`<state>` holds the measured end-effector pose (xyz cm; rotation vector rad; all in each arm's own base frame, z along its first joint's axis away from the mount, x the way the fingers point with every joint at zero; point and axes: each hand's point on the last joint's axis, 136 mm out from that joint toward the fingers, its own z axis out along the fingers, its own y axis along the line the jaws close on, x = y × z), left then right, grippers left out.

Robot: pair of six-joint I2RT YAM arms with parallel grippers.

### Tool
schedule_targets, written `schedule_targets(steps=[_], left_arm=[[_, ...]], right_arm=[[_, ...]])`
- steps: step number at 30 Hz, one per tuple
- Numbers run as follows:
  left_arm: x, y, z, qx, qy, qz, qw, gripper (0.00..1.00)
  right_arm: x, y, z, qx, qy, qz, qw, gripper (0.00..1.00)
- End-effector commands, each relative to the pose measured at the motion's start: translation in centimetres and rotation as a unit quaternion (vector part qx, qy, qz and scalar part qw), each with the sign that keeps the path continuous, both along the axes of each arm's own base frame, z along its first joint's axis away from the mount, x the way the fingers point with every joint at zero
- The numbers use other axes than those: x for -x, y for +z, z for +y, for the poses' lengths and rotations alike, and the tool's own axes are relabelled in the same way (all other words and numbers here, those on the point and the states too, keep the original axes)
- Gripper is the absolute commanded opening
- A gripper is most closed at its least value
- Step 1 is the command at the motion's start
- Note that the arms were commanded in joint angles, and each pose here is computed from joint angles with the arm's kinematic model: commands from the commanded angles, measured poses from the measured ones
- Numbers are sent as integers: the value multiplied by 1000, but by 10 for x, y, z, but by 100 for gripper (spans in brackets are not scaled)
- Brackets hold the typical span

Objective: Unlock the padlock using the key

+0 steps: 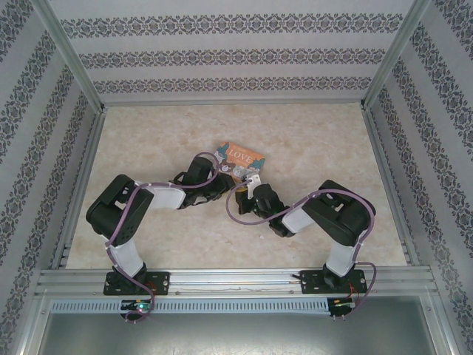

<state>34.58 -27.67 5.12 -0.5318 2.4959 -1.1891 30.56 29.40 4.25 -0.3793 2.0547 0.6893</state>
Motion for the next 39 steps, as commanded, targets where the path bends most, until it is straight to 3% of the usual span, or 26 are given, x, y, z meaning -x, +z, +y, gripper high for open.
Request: schedule_targets(steps=[1,19,30,39], left_arm=[[16,11,-21,27,-51,-8,998,37],[23,56,41,-4,-5,-78,997,57],[34,82,88,-41,50,-154,986,58],[45,65,94,-7,83,-123,989,58]], right_arm=[[-2,22,11,-49,0,-31,998,0],[6,20,19,-47,13,-17,999,0],[19,24,27,-65,27,40,997,0],[29,21,30,-94,21,101,990,0]])
